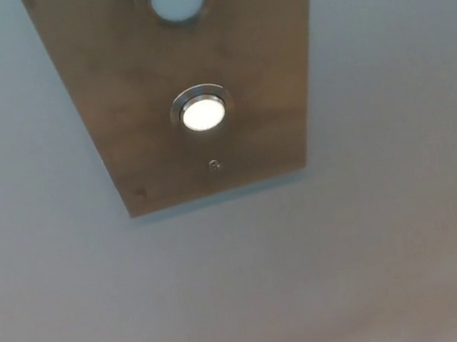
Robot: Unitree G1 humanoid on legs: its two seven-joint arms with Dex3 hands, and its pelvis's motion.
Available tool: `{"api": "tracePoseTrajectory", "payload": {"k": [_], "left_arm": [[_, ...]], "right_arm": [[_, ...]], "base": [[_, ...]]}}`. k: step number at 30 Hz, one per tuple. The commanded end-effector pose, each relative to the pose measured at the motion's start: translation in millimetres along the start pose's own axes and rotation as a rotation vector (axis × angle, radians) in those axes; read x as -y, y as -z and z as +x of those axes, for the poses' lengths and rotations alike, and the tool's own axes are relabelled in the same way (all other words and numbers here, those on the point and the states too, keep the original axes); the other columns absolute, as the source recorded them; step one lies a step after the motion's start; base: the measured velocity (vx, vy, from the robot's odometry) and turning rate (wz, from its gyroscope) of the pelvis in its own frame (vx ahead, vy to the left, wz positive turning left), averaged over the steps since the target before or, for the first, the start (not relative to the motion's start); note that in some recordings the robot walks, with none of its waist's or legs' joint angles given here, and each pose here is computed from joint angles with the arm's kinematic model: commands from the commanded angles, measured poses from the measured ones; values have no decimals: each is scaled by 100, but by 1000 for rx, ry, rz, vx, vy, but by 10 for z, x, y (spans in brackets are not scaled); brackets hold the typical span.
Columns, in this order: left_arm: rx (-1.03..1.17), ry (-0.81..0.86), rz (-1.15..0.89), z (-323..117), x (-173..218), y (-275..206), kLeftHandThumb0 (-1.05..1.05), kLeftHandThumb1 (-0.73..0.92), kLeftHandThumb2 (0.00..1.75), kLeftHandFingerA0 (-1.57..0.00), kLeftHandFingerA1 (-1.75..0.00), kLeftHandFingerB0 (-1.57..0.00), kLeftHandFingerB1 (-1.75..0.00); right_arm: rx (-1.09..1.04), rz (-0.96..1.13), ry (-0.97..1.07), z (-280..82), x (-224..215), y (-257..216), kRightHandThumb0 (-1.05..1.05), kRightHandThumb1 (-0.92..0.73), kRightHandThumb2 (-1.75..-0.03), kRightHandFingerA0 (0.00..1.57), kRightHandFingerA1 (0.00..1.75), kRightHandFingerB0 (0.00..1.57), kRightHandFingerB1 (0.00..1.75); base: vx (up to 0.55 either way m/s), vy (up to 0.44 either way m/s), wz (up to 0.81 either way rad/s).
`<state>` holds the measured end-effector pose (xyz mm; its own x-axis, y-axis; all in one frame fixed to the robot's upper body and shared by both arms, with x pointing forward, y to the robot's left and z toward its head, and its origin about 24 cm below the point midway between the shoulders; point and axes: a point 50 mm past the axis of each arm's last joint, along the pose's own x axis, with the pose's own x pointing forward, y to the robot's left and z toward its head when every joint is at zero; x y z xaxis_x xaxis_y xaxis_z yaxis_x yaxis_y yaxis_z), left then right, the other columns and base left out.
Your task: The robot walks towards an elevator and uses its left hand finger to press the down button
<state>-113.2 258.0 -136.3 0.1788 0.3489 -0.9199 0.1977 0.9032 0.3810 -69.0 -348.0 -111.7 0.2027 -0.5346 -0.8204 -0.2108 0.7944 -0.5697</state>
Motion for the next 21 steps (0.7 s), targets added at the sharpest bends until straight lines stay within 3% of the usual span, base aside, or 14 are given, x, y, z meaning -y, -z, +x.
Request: {"api": "tracePoseTrajectory", "payload": {"k": [1, 7, 8, 12, 21], "left_arm": [[-37, -10, 15, 5, -41, 38, -41, 65, 60, -70, -65, -55, -48], [-39, -4, 38, 9, -43, 38, -37, 66, 60, -73, -66, -57, -49], [-17, -16, 56, -1, -25, 29, -32, 62, 58, -75, -70, -68, -55], [1, -34, 43, -17, 3, 24, -36, 66, 59, -74, -75, -62, -52], [-6, -70, 3, -32, 19, 37, -34, 66, 59, -77, -75, -68, -57]], "right_arm": [[-33, 61, 24, -58, -26, 128, -51, -63, -59, 81, 75, 49, 35], [-49, 110, 21, -67, -29, 157, -48, -61, -59, 83, 80, 46, 34], [-46, 97, 24, -66, -34, 150, -48, -64, -60, 80, 69, 51, 36], [-35, 58, 33, -65, -45, 137, -46, -64, -60, 75, 64, 53, 36], [-38, 54, 27, -81, -65, 163, -45, -64, -60, 80, 74, 51, 36]], "base": [[0, 0, 0], [0, 0, 0], [0, 0, 0], [0, 0, 0], [0, 0, 0]]}}
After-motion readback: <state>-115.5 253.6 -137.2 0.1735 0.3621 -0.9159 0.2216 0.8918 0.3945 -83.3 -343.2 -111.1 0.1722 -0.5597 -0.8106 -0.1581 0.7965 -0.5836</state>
